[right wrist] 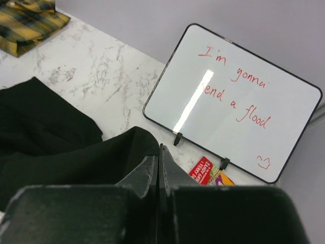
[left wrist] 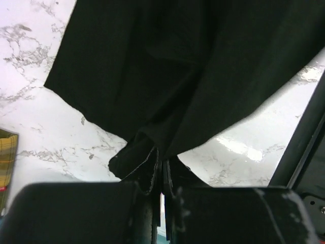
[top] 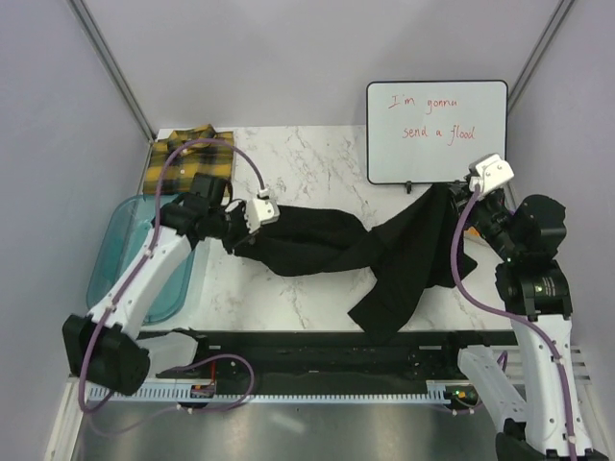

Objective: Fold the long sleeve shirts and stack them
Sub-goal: Flatten the shirt out

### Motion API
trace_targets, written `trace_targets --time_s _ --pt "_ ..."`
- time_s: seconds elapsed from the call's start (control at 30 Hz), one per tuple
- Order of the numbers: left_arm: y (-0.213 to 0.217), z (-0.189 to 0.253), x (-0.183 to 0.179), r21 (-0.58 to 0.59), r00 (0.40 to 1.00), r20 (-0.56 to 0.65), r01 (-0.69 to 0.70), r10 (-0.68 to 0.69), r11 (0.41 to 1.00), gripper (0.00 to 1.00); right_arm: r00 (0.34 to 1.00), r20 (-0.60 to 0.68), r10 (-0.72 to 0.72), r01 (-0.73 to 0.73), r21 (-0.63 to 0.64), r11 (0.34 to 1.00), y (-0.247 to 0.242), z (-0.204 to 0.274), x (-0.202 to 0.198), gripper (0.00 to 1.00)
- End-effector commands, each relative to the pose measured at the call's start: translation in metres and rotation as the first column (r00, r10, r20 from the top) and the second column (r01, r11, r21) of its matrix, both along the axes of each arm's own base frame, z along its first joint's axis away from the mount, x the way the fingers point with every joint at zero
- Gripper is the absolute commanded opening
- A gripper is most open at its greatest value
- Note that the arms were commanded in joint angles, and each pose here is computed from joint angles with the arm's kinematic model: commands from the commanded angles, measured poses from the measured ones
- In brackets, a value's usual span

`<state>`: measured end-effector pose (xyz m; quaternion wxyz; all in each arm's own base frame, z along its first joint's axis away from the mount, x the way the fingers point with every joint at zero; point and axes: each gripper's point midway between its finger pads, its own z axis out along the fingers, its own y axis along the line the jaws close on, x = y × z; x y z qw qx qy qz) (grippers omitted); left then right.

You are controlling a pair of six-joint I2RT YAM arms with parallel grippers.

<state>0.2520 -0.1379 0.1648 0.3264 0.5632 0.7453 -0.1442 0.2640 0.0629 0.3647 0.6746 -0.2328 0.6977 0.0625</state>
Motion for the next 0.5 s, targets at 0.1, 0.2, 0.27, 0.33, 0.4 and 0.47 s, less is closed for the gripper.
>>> trace_targets --time_s 0.1,0.2,0.27,0.33,0.4,0.47 --pt "0.017 -0.043 0.139 0.049 0.97 -0.183 -0.151 0.157 0.987 0.27 0.989 -0.151 -0.007 -0.007 -0.091 0.996 -0.005 -0.065 0.068 0.0" --pt "0.024 -0.031 0.186 -0.004 0.952 -0.177 -0.255 0.25 0.967 0.39 0.976 -0.214 -0.027 0.005 -0.105 0.994 -0.009 -0.083 0.091 0.0" --pt "0.017 -0.007 0.178 -0.093 0.96 -0.171 -0.239 0.221 0.967 0.63 0.971 -0.238 -0.031 0.005 -0.106 0.994 -0.009 -0.089 0.101 0.0" --pt "0.017 -0.017 0.157 -0.106 0.971 -0.164 -0.191 0.172 0.976 0.67 0.97 -0.242 -0.013 -0.011 -0.096 0.995 -0.005 -0.091 0.105 0.0" --pt "0.012 0.006 0.15 -0.158 0.99 -0.038 -0.137 0.132 0.978 0.72 0.971 -0.238 0.002 -0.021 -0.077 0.997 -0.002 -0.093 0.108 0.0" --pt "0.012 -0.013 0.133 -0.16 0.993 -0.032 -0.115 0.111 0.98 0.71 0.965 -0.261 0.007 -0.026 -0.068 0.997 0.0 -0.102 0.11 0.0"
